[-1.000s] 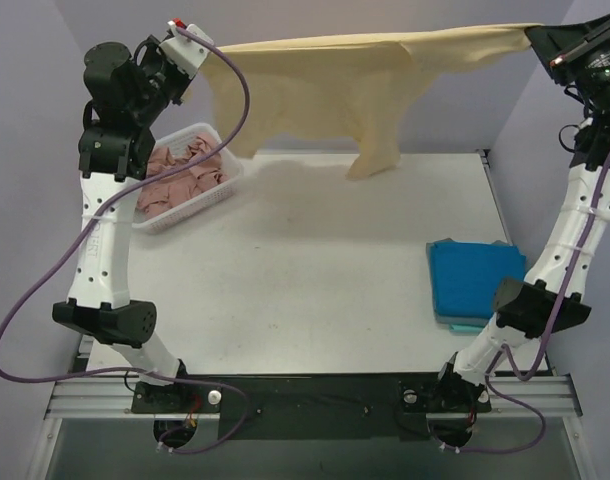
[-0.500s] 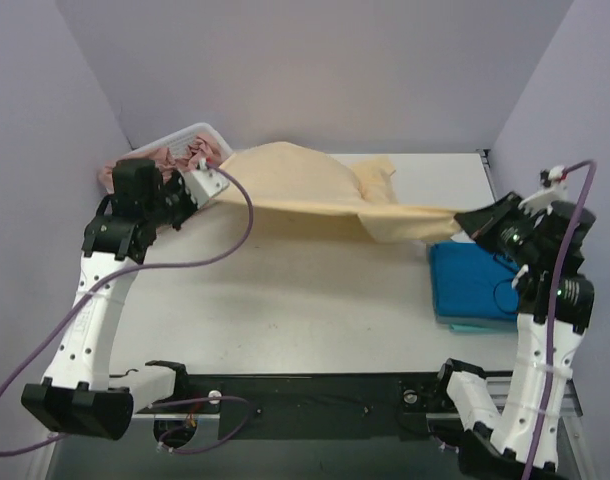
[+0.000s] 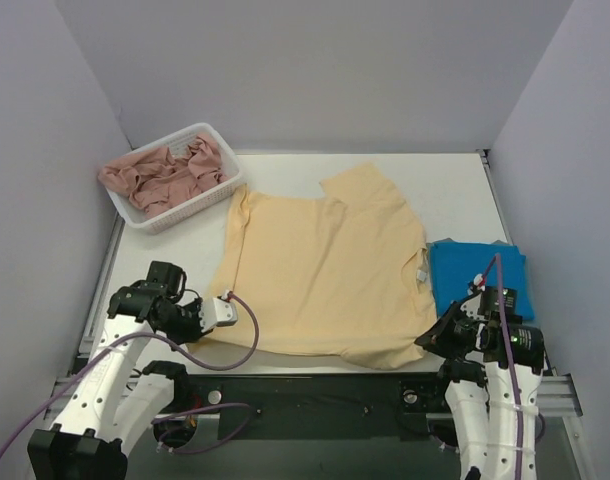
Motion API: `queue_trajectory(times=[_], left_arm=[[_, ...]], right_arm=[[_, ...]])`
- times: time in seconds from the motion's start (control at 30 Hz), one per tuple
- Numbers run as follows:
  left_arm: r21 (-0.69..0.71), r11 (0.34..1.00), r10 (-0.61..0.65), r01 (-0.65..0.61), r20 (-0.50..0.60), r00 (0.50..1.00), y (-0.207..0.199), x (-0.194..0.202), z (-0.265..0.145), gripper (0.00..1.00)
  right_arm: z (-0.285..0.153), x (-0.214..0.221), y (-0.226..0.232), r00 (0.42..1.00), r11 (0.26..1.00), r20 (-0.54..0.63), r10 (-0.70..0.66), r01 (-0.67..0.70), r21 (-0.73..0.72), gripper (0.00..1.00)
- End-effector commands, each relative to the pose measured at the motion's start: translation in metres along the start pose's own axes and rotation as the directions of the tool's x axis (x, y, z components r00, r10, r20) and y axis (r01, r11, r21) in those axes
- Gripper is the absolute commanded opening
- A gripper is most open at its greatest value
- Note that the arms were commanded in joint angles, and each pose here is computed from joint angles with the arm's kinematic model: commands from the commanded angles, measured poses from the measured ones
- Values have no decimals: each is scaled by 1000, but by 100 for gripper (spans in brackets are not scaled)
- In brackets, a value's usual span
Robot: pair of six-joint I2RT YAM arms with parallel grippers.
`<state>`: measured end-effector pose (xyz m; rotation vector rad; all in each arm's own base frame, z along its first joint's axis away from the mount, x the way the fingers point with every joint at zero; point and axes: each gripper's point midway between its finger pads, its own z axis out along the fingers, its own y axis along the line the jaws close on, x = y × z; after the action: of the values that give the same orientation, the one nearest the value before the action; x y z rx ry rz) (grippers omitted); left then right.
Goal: Fold and stack the t-shirts
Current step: Flatten out the tshirt
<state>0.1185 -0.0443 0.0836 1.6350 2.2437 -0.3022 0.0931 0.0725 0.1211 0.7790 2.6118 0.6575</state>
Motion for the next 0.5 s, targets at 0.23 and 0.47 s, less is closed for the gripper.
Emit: queue_trajectory(times=[0.23, 0.47], left_arm=[[159, 959, 256, -235, -127, 958, -9, 7, -2, 0], [227, 911, 369, -345, -72, 927, -29, -24, -7, 55]], right_arm=[[-23, 10, -1, 987, 991, -133, -89, 102, 87, 0], [-21, 8, -2, 984, 989, -153, -88, 104, 102, 0]])
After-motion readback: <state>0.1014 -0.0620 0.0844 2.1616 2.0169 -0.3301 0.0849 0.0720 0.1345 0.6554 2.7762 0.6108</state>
